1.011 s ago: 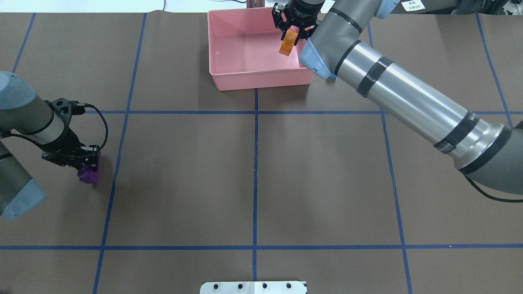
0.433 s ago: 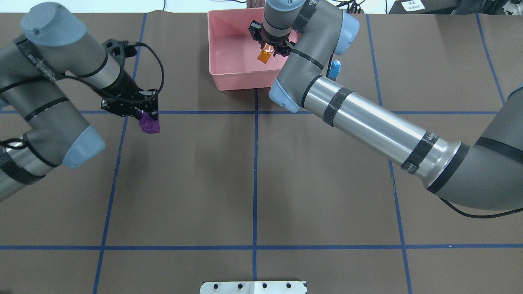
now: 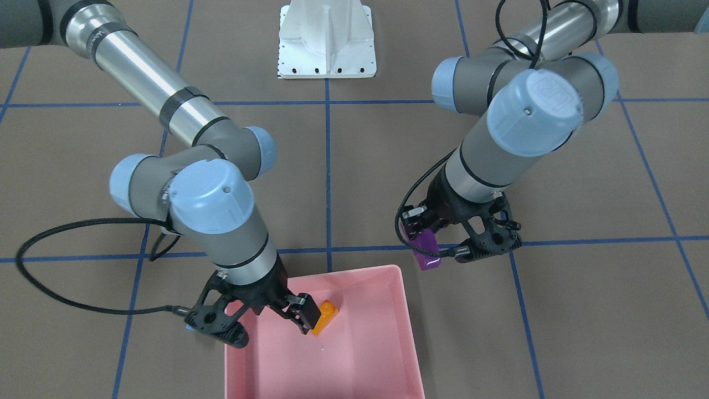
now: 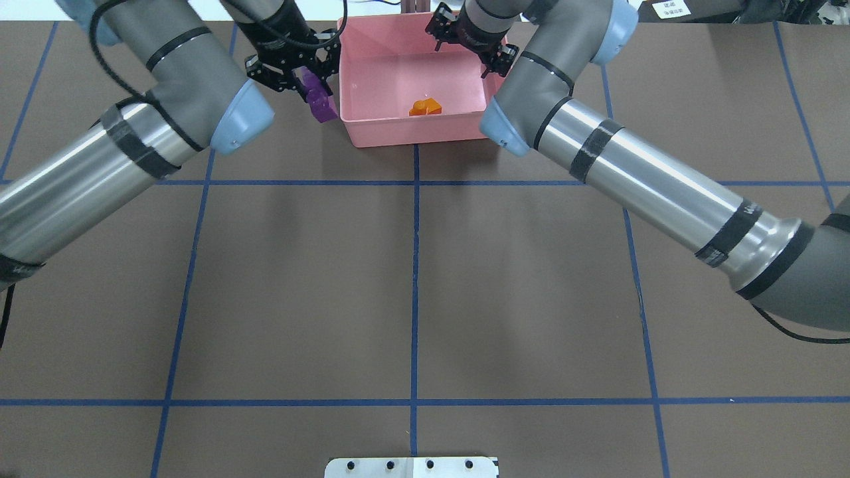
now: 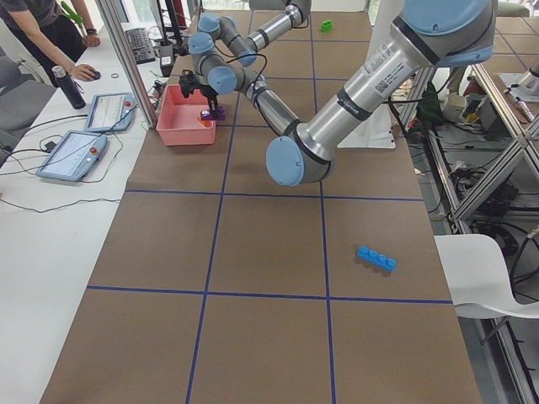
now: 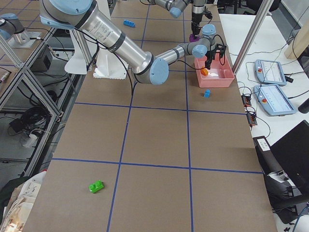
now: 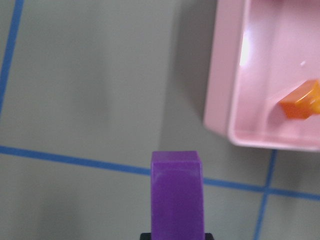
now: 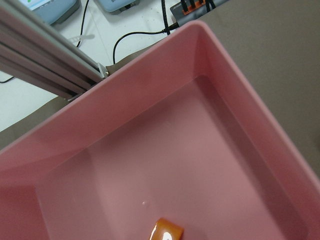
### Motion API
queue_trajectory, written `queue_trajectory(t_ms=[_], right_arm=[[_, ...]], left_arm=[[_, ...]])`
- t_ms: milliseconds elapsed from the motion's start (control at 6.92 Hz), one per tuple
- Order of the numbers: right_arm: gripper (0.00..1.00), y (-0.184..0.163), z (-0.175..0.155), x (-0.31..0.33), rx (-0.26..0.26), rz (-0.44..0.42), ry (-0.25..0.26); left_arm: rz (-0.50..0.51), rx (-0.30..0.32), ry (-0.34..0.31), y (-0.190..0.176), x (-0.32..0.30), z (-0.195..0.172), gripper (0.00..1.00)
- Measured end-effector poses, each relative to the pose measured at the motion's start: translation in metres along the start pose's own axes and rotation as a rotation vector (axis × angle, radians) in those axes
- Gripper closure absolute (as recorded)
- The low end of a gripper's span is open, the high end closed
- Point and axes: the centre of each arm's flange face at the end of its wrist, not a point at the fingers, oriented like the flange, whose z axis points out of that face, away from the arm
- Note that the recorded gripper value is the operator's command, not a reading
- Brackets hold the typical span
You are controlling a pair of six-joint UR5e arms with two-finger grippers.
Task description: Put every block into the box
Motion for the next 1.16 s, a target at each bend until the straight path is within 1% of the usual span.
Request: queue_trajectory(t_ms=[144,289,433,578,722,867,1011,1156], right_arm=[[0.00,-0.034,-0.007,0.035,-0.006,-0.033,0.013],[0.00,-0.065,-0.007,0.075,0.003,-0.078,0.041],[0.00,-0.092,-0.003,0.121,0.012,-0.116,0.079],[0.00,-0.105,0.008,0.165,0.011,-0.136,0.119],[0.00,-0.109,0.019,0.195,0.007,-0.139,0.150],[0.00,-0.107,0.025,0.205,0.004,-0.134,0.162],[0.00,-0.100,0.031,0.201,-0.001,-0.126,0.164],[0.00,-0.090,0.037,0.191,-0.007,-0.122,0.161]], left_arm=[[-0.027,0.033,0.025,-0.027,0.018,0.008,0.88],[-0.061,0.084,0.043,-0.049,0.028,0.021,0.57],[-0.076,0.131,0.044,-0.062,0.041,0.036,0.32],[-0.068,0.160,0.047,-0.065,0.050,0.051,0.00],[-0.055,0.176,0.052,-0.064,0.054,0.060,0.00],[-0.048,0.188,0.063,-0.066,0.056,0.054,0.00],[-0.048,0.189,0.080,-0.070,0.057,0.034,0.00],[-0.053,0.166,0.098,-0.072,0.055,0.009,0.00]])
